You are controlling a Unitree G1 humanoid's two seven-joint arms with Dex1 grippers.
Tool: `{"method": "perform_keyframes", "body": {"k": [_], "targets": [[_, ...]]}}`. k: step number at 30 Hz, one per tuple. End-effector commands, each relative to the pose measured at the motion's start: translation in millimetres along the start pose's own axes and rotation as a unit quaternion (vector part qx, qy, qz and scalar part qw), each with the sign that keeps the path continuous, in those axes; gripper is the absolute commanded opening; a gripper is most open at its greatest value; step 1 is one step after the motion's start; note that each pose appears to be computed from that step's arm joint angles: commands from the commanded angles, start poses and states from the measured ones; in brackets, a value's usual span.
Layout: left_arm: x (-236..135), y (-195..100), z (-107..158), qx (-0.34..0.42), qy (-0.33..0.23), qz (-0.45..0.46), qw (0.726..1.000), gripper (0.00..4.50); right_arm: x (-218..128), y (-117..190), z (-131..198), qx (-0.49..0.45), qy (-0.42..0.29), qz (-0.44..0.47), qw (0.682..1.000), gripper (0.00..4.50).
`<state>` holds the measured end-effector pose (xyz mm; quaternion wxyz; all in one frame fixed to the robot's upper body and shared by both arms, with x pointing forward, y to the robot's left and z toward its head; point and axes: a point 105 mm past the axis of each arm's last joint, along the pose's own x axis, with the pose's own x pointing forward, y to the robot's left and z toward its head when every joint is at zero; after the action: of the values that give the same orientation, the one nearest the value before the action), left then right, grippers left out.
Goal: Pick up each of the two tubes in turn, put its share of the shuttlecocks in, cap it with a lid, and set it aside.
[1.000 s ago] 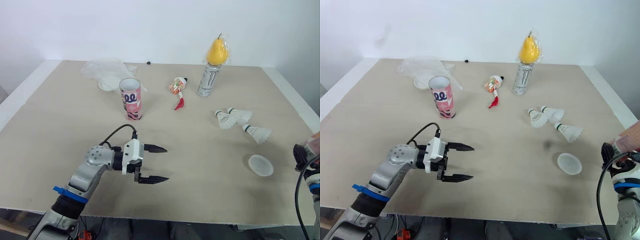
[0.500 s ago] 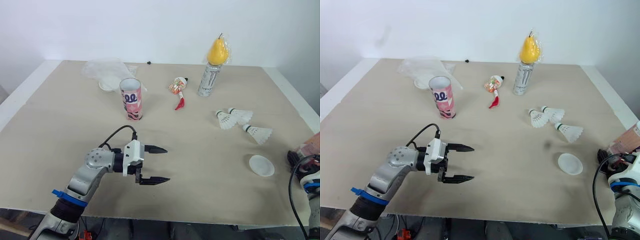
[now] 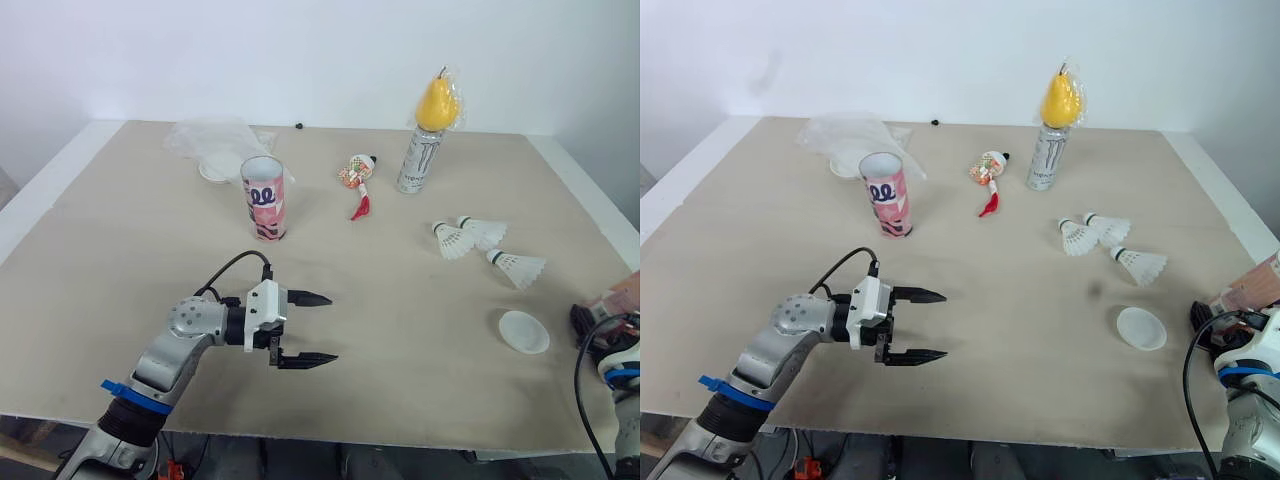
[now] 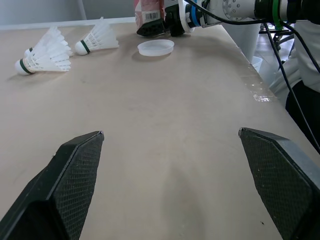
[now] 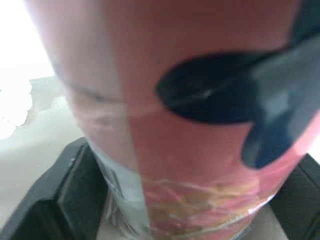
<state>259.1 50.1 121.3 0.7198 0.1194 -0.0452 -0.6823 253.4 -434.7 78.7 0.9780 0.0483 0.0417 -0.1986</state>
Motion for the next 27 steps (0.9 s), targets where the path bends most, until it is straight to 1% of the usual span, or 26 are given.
{"method": "perform_keyframes", "body": {"k": [1, 11, 15, 18, 22, 27], "targets": [[0.2, 1.0, 9.4, 0.019, -0.01, -0.001, 1.0, 4.5, -7.3, -2.2, 6.2, -0.016, -0.008, -0.002, 1.0, 4.49], [2.1, -2.6, 8.2, 0.011, -0.013, 0.002, 1.0, 4.5, -43.3, -6.4, 8.3, -0.021, -0.005, -0.02, 1.0, 4.49], [2.2, -1.0, 7.7, 0.01, -0.014, 0.003, 1.0, 4.5, -56.6, -0.5, 11.5, -0.026, -0.004, -0.012, 1.0, 4.49], [2.9, 0.7, 7.7, 0.01, -0.014, 0.003, 1.0, 4.5, -71.7, 7.3, 16.5, -0.047, -0.003, 0.007, 0.999, 4.49], [3.9, 5.1, 7.1, 0.008, -0.016, 0.005, 1.0, 4.5, -92.4, 26.0, 23.5, -0.084, 0.003, 0.079, 0.993, 4.49], [3.2, 14.1, 6.5, 0.004, -0.018, 0.021, 1.0, 4.5, -113.0, 27.9, 36.7, -0.133, 0.012, 0.129, 0.983, 4.49]]}}
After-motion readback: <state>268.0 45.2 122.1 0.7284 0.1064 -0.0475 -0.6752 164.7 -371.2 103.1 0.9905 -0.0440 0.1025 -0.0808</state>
